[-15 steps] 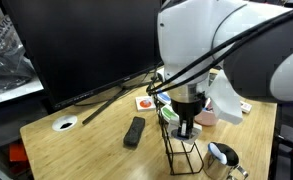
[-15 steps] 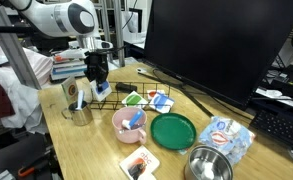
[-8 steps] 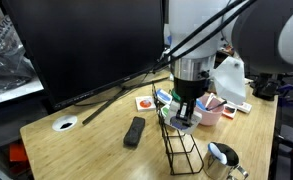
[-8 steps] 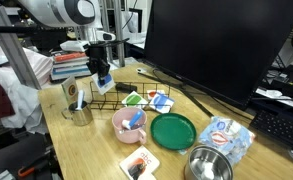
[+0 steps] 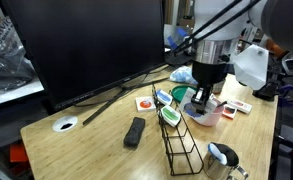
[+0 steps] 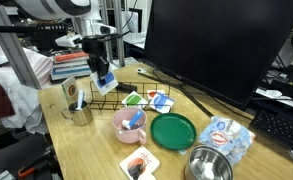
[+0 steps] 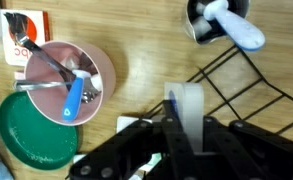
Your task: Remove the blue and white book on the left from the holder and put it on the table
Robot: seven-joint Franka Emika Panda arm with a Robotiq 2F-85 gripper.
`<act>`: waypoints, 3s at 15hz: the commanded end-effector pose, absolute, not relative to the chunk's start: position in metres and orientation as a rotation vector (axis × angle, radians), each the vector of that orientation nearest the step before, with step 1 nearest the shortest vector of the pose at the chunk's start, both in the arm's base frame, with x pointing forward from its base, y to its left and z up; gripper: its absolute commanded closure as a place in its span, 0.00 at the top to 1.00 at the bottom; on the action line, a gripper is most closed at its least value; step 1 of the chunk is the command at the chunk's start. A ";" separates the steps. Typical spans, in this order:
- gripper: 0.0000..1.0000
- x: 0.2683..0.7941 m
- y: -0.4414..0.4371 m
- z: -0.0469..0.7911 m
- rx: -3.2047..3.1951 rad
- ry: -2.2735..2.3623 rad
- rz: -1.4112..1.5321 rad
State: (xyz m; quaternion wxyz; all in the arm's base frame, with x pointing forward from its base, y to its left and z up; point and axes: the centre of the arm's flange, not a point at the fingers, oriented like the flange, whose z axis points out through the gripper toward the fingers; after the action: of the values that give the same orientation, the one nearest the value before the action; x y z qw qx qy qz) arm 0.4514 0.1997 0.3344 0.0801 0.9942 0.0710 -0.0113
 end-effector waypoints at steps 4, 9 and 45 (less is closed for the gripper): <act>0.04 0.406 0.162 0.299 3.039 -0.051 -0.155; 0.04 0.395 0.153 0.266 3.062 -0.142 -0.251; 1.00 0.408 0.168 0.254 3.149 -0.153 -0.297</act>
State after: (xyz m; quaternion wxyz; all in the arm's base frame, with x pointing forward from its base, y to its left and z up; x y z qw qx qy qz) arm 0.4077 0.1683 0.2542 -0.0127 0.9943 -0.0483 -0.0937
